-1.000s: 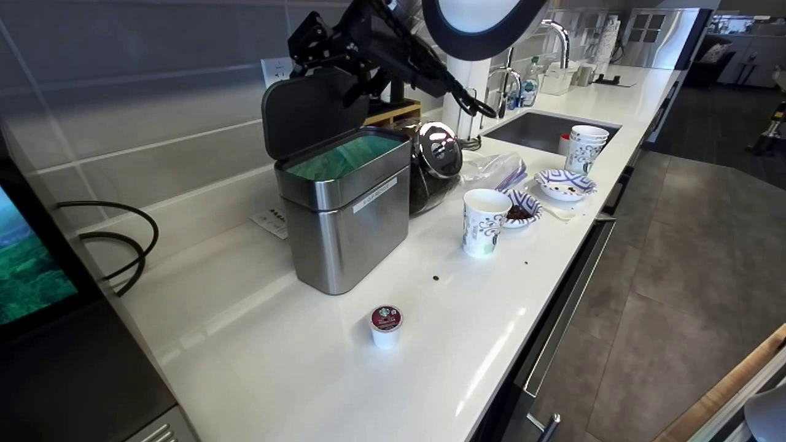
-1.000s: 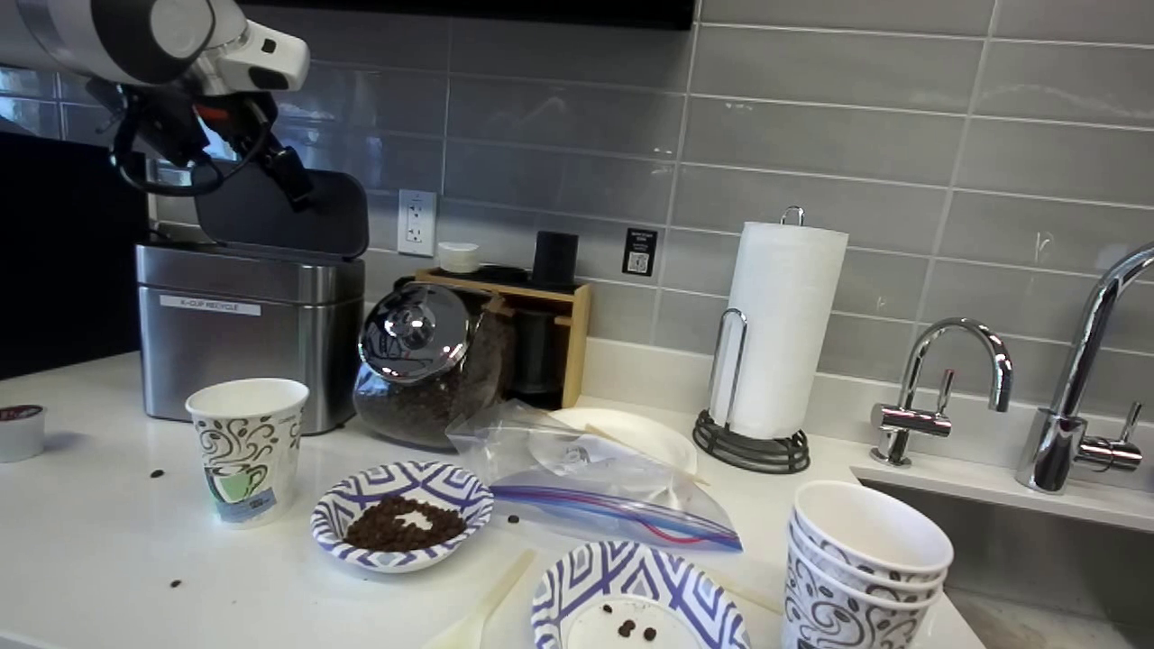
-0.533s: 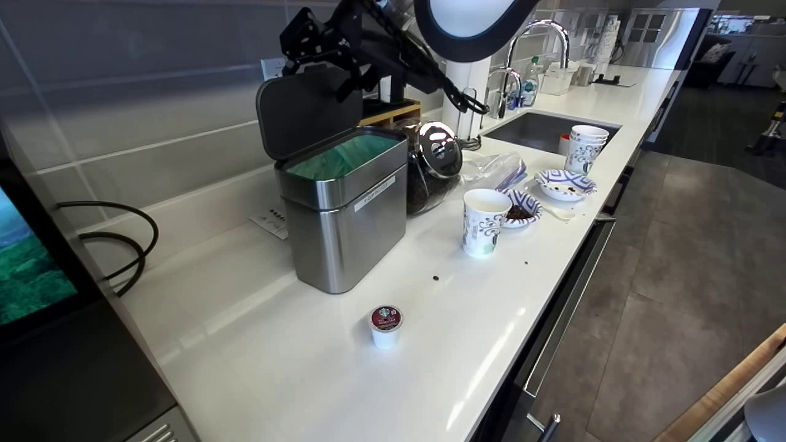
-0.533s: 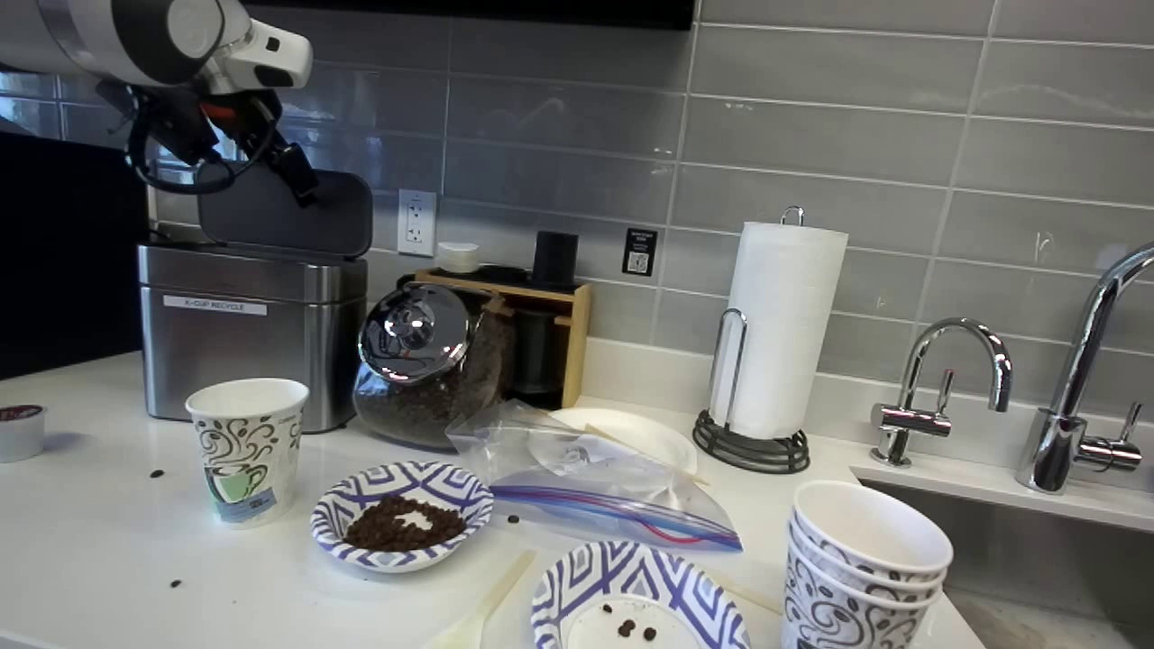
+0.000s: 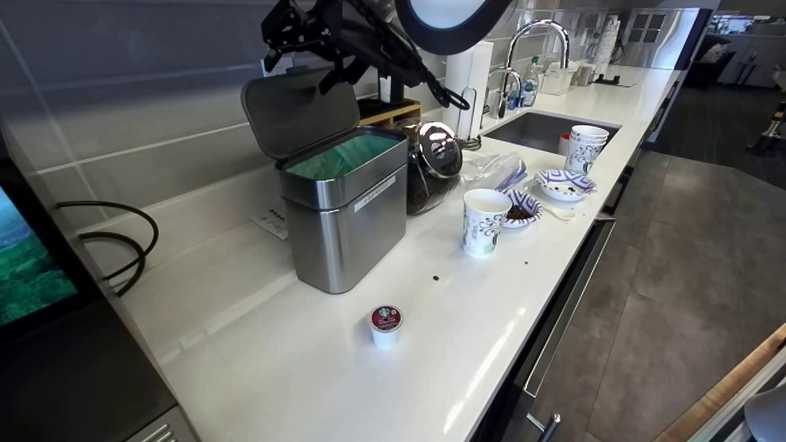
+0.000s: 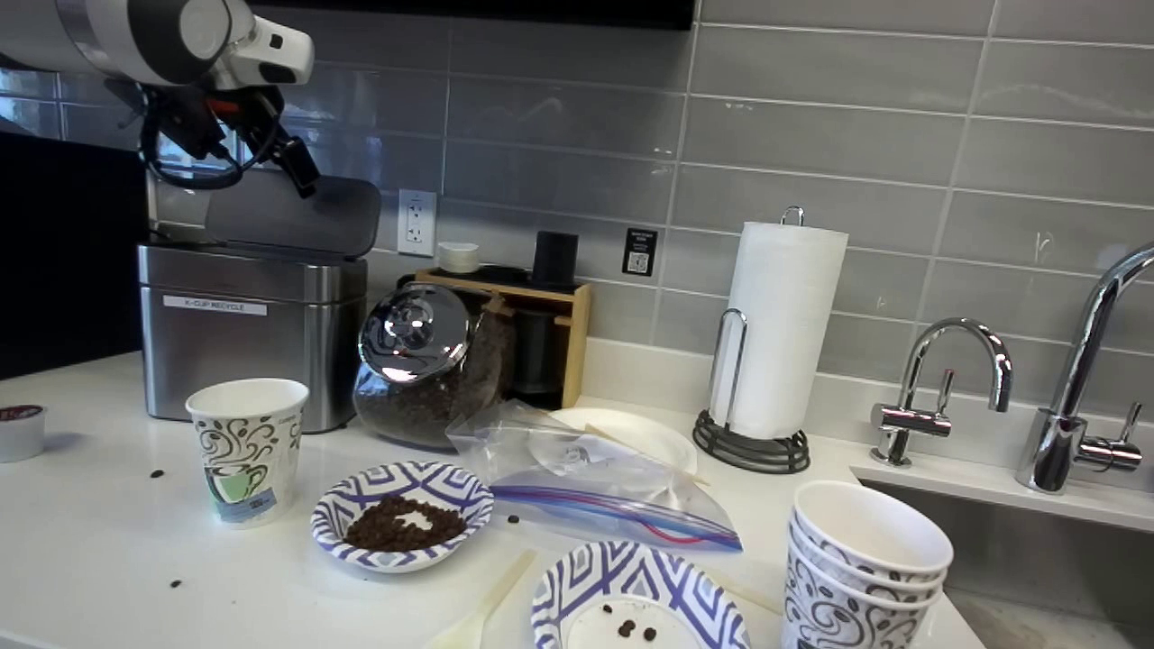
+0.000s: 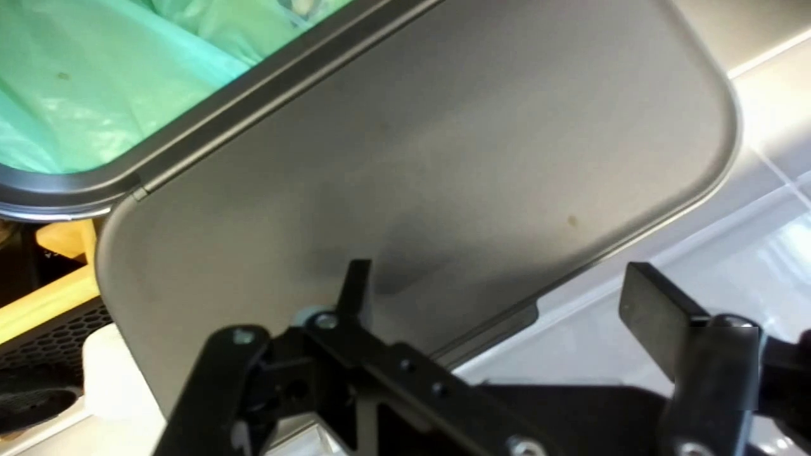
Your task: Open the bin and put the white cup item in the bin
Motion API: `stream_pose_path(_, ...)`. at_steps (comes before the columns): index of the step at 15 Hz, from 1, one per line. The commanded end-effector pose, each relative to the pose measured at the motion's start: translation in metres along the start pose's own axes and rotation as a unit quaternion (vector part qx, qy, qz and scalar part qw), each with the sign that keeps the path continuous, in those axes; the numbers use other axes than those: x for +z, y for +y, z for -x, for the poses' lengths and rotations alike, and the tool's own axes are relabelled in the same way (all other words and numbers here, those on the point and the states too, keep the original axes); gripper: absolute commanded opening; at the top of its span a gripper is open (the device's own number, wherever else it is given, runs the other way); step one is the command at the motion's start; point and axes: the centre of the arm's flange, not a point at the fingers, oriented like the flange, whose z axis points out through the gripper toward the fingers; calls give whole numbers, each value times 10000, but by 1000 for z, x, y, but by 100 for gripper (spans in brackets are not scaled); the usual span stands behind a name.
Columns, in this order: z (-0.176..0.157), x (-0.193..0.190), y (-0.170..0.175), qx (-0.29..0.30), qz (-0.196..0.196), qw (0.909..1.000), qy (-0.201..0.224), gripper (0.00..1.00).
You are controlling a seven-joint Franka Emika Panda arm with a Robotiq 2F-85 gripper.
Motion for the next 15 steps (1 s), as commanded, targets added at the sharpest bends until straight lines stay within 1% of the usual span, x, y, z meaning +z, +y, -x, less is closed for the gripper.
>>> stream_pose_path(1,-3,10,-7,-8,-16,10000,31,100)
stream_pose_path(4,-3,9,-7,4,-21,10000,23,100)
stream_pose_path(6,-4,4,-8,32,17,10000,-75,100)
stream_pose_path(7,-3,-3,-8,12,138,9998,-153,100)
stream_pose_path(8,-2,-10,-8,-25,148,9996,-255,100)
stream_pose_path(12,8,-41,-18,-254,282,9950,-919,100)
stream_pose_path(15,14,-65,-27,-387,352,9885,-1421,100)
